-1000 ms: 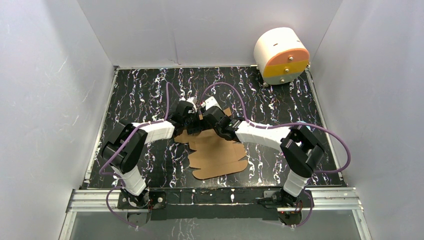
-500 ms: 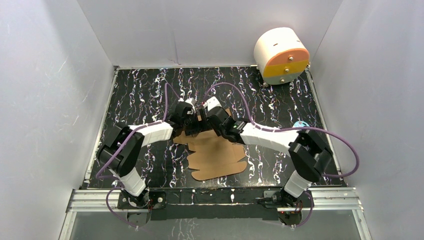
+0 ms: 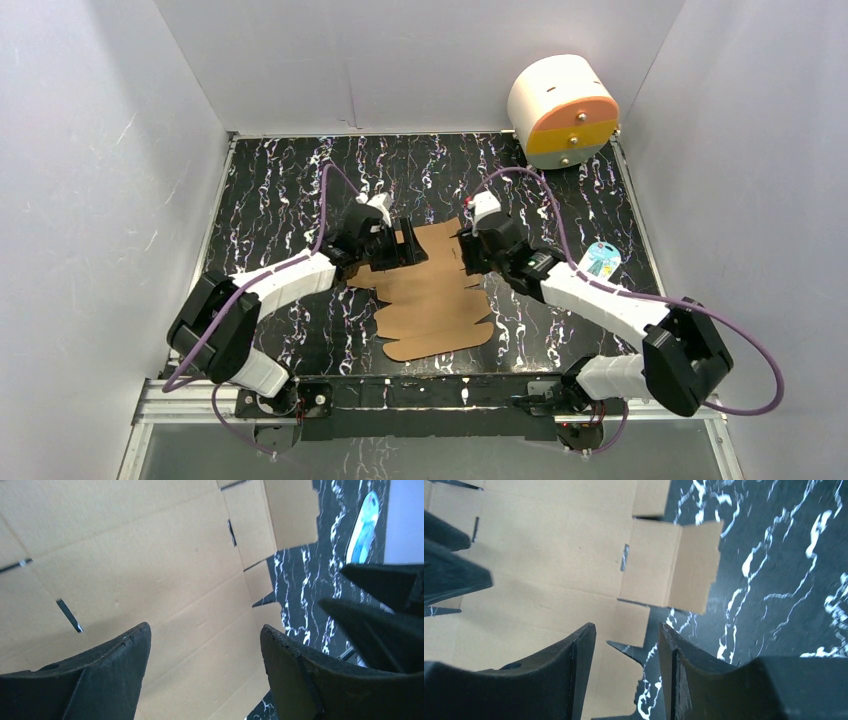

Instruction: Fold the paper box

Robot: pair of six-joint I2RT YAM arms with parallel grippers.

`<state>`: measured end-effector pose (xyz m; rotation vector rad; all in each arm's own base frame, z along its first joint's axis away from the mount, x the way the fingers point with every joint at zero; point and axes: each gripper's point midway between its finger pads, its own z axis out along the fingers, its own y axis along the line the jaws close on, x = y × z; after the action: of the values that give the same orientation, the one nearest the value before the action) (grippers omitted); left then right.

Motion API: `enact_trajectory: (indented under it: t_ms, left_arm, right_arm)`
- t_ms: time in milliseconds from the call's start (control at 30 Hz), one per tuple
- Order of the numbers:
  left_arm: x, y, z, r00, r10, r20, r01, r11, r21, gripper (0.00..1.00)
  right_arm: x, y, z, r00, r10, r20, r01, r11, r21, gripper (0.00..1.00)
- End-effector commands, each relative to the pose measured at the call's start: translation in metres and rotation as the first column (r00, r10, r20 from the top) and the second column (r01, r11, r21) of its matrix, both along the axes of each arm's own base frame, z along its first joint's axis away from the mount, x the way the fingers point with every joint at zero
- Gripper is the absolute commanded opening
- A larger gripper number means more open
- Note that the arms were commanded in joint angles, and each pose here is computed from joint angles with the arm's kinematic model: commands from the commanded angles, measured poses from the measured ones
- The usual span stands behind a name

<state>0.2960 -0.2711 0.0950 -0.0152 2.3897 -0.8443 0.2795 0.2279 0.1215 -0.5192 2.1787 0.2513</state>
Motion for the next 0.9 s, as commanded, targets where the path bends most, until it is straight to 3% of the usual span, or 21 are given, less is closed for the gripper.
enact_trajectory:
  t_ms: [0,267,600,867]
  left_arm:
    - [-0.021,-0.001,-0.012,0.999,-0.035,-0.033,0.036,0.999,0.035,0.78]
    - [-0.031,-0.009,-0.034,0.995,-0.061,-0.076,0.067,0.995,0.074,0.78]
    - [-0.036,-0.006,-0.053,0.993,-0.044,-0.108,0.056,0.993,0.106,0.77]
    - [-0.037,-0.006,-0.063,0.991,-0.039,-0.124,0.054,0.991,0.119,0.77]
  right_arm:
    - [-0.007,0.004,0.003,0.997,0.032,-0.063,-0.017,0.973,0.231,0.58]
    - [-0.010,-0.007,-0.018,0.983,0.069,-0.170,0.014,0.895,0.445,0.60]
    - [-0.010,-0.018,-0.057,0.958,0.004,-0.288,0.135,0.877,0.461,0.58]
    - [-0.014,-0.014,-0.076,0.944,0.015,-0.330,0.152,0.867,0.475,0.58]
